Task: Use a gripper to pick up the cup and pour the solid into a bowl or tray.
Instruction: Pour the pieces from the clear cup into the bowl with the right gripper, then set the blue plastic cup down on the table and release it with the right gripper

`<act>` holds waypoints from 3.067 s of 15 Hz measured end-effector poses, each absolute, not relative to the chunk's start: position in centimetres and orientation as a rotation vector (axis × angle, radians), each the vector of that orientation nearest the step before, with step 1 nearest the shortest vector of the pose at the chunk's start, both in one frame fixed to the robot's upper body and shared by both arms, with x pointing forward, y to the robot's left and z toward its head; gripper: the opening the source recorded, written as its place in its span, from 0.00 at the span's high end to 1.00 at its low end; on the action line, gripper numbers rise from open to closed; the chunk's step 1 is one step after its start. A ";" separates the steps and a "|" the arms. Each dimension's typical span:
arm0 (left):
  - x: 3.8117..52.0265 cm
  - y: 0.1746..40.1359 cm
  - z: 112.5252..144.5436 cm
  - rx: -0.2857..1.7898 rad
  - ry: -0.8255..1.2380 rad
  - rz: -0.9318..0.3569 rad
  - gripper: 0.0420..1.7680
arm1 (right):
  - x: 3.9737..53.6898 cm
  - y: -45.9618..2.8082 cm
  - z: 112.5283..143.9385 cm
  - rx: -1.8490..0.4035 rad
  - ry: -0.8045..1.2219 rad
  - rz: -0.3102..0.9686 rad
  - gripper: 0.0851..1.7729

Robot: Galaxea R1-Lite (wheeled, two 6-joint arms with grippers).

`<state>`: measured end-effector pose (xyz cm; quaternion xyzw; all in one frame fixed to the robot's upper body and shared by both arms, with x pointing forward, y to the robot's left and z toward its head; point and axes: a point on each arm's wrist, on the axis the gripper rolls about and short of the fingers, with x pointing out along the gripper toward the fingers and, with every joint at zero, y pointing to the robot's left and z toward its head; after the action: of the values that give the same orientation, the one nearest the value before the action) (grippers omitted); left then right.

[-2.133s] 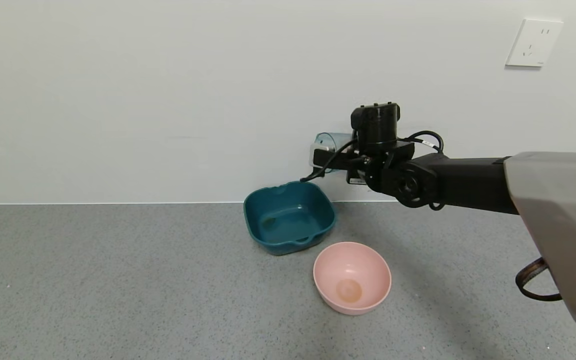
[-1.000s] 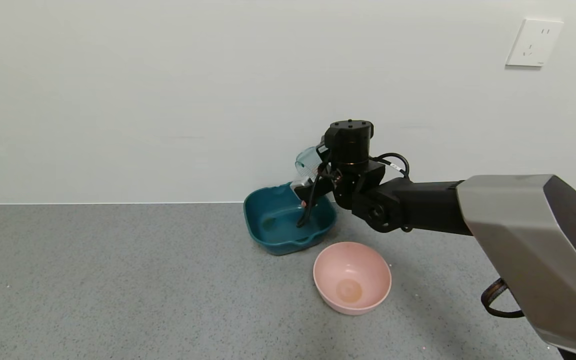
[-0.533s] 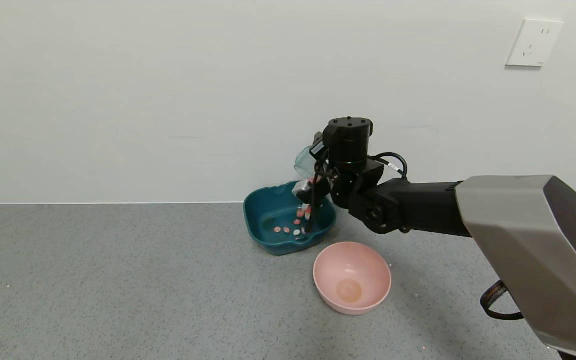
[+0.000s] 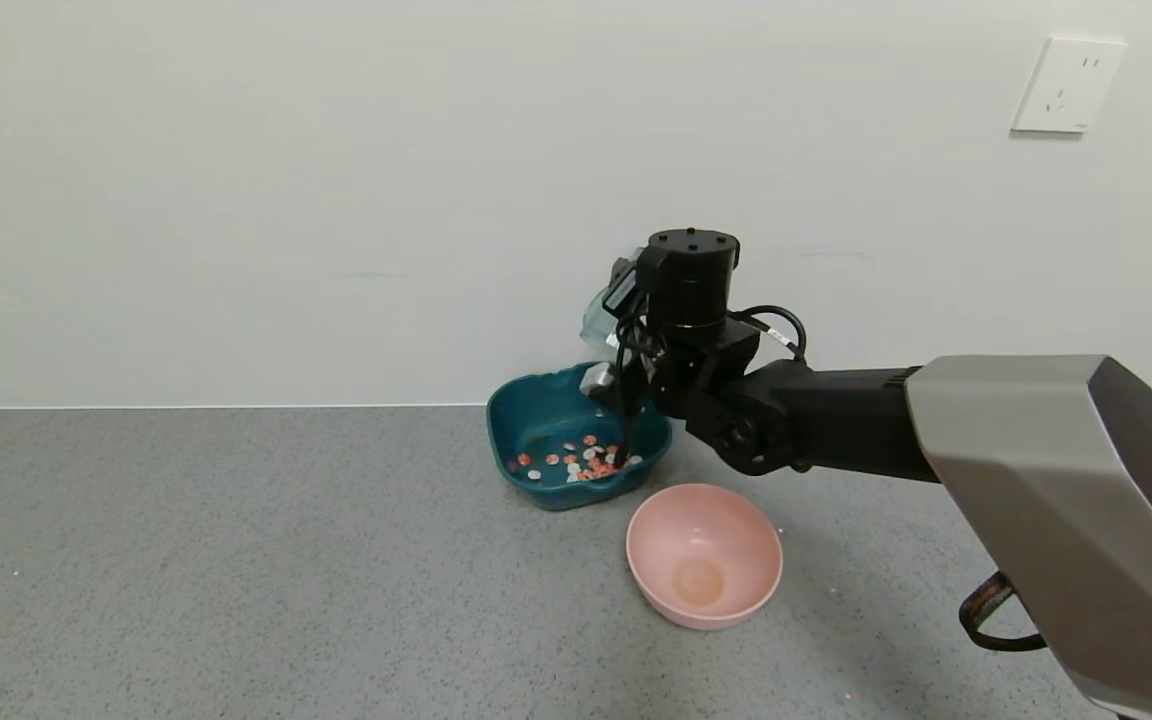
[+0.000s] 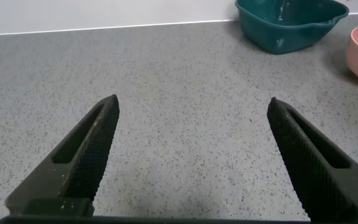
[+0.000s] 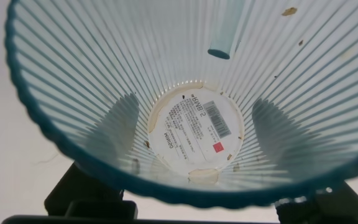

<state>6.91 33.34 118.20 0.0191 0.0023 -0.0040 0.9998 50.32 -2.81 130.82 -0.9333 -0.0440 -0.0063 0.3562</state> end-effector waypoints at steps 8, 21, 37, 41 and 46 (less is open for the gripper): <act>6.9 33.3 118.2 0.038 0.004 -0.008 0.03 | 49.8 -3.9 133.1 -2.260 -0.097 -0.042 0.29; 6.9 33.3 118.2 0.038 0.004 -0.008 0.03 | 43.7 -11.1 139.1 -1.491 0.316 0.231 0.29; 6.9 33.3 118.2 0.038 0.004 -0.008 0.03 | 38.2 -21.8 140.1 -0.650 0.318 0.259 0.29; 6.9 33.3 118.2 0.038 0.004 -0.008 0.03 | 37.1 -22.5 136.5 -0.458 0.288 0.218 0.29; 6.9 33.3 118.2 0.038 0.004 -0.008 0.03 | 36.1 -24.9 132.2 -0.265 0.390 0.131 0.29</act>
<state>6.91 33.34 118.20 0.0191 0.0021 -0.0038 0.9998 36.08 -24.88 132.21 -0.1313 0.1932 0.0648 0.9702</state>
